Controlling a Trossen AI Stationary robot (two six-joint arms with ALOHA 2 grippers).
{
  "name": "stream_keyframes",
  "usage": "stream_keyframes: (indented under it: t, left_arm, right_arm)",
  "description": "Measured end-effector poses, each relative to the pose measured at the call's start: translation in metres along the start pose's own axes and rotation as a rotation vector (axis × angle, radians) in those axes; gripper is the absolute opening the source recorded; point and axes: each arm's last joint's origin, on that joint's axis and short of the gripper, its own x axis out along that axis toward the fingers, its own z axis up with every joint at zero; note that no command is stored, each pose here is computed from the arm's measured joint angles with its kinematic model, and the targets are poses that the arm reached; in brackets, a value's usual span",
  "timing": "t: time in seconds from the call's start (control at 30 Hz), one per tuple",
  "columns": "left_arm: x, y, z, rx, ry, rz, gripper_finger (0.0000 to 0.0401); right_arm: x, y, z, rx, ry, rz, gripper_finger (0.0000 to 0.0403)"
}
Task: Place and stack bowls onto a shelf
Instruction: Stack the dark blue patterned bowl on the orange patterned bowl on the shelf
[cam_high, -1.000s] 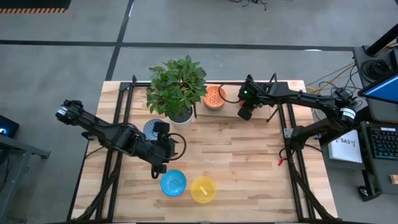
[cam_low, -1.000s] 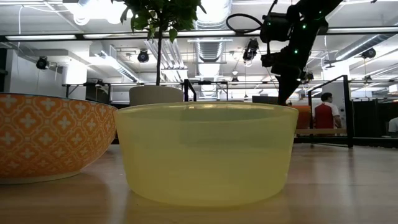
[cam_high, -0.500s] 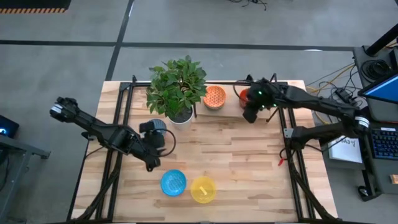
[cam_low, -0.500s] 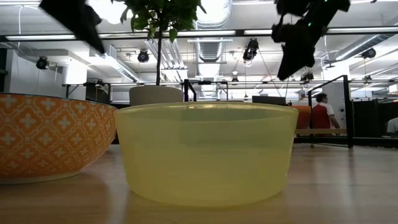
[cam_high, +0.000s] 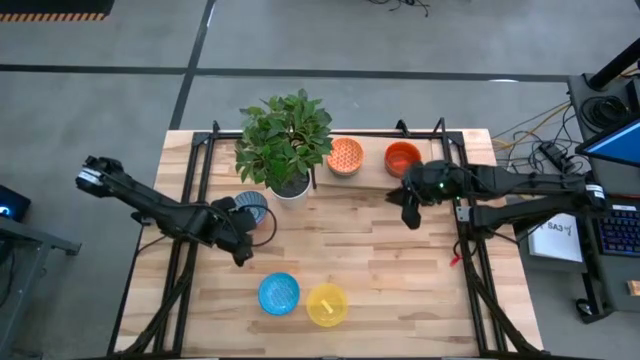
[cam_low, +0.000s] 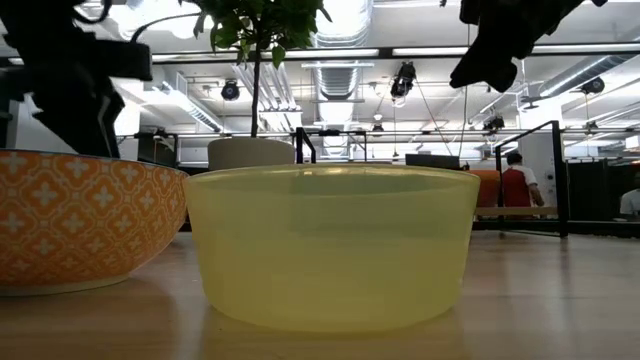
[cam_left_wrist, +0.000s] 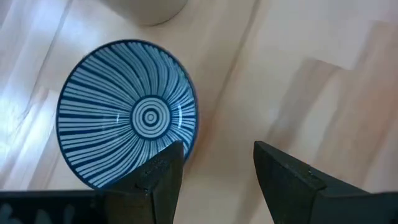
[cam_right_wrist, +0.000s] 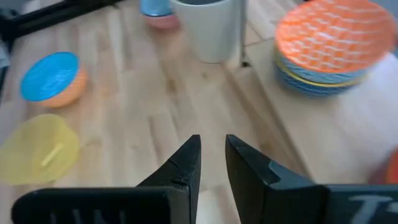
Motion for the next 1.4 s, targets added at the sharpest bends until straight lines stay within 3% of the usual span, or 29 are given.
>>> stream_keyframes:
  t: [0.2, 0.53, 0.7, 0.93, 1.03, 1.17, 1.4]
  left_arm:
    - [0.021, 0.007, 0.002, -0.009, 0.024, 0.044, 0.0178]
    - [0.052, 0.006, 0.003, 0.024, 0.029, 0.063, 0.0171]
    - [0.059, 0.003, 0.002, 0.038, 0.057, 0.08, 0.0125]
    - [0.07, -0.001, 0.0, 0.034, 0.097, 0.106, 0.002]
    - [0.071, -0.001, -0.001, 0.034, 0.107, 0.104, 0.0011]
    - [0.066, -0.001, 0.0, 0.023, 0.105, 0.064, 0.0007]
    - [0.039, -0.008, 0.02, 0.022, 0.068, -0.101, 0.0005]
  right_arm:
    - [0.003, 0.012, -0.007, 0.006, 0.005, 0.05, 0.0063]
    - [0.005, 0.029, -0.012, -0.022, -0.005, 0.035, 0.0063]
    - [0.009, 0.038, -0.016, -0.046, 0.007, 0.019, 0.0063]
    - [0.02, 0.051, -0.019, -0.077, 0.014, 0.026, 0.0063]
    - [0.023, 0.056, -0.021, -0.089, 0.023, 0.037, 0.0063]
    - [0.027, 0.06, -0.024, -0.094, 0.044, 0.044, 0.0063]
    - [0.028, 0.07, -0.03, -0.124, 0.066, 0.073, 0.0063]
